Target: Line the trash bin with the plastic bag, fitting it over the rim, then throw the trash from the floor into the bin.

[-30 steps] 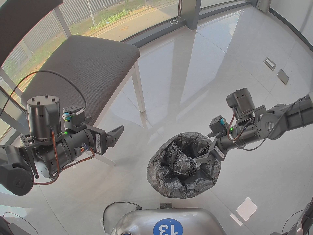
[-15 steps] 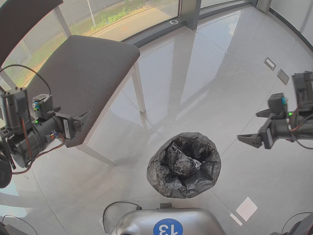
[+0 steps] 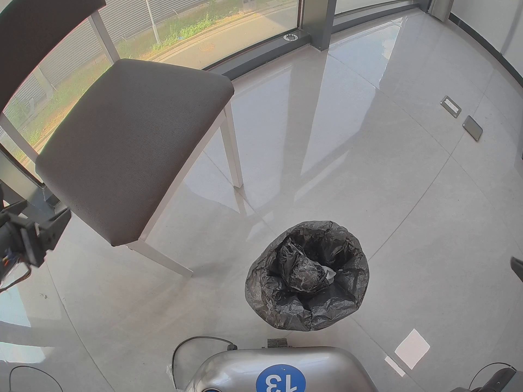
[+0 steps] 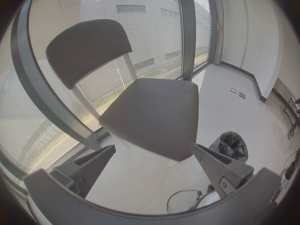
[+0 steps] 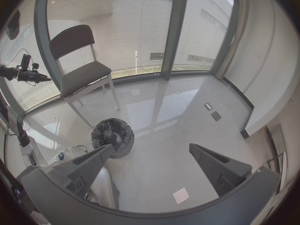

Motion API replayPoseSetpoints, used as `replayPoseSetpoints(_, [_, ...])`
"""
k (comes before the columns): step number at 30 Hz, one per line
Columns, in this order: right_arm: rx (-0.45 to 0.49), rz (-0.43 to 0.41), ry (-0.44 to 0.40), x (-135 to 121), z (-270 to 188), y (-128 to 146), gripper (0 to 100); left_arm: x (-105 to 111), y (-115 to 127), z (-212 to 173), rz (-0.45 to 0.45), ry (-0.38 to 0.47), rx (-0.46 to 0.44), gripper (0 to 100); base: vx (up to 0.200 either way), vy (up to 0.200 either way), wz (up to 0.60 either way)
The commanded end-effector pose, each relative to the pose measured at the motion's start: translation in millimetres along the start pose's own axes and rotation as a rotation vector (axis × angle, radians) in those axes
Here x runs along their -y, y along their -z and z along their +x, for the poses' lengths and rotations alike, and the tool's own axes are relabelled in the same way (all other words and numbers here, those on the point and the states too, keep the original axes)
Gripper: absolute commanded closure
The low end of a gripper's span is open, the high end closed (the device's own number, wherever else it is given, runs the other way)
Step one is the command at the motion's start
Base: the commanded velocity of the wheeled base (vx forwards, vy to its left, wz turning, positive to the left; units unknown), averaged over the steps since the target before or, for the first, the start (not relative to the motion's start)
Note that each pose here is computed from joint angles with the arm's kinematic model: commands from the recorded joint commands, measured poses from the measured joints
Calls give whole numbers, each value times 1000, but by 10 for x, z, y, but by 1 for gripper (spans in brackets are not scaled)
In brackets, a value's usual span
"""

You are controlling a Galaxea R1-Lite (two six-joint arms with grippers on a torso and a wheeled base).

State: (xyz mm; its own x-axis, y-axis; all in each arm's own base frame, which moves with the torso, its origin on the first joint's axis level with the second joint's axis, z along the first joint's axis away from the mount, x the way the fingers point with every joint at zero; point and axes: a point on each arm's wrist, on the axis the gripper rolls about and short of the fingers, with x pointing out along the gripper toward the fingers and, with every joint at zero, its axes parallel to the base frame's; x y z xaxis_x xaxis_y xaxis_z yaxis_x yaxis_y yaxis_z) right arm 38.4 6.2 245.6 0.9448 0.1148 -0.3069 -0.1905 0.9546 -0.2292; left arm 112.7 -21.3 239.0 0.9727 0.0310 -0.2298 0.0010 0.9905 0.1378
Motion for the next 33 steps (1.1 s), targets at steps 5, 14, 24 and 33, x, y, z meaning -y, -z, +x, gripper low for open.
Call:
replayPoseSetpoints(5, [81, 204, 147, -348, -854, 1425, 0, -315, 942, -2056, -57, -230, 103, 0, 0, 0, 0])
replayPoseSetpoints(14, [292, 228, 37, -416, -163, 1665, 0, -188, 1282, -2624, -58, -298, 98, 0, 0, 0, 0])
replayPoseSetpoints(24, [349, 290, 57, -416, -103, 1691, 0, -177, 1344, -2458, -68, -299, 31, 0, 0, 0, 0])
replayPoseSetpoints(33, [354, 315, 59, -414, -105, 1687, 0, -143, 1512, -1699, -136, -349, 21, 0, 0, 0, 0])
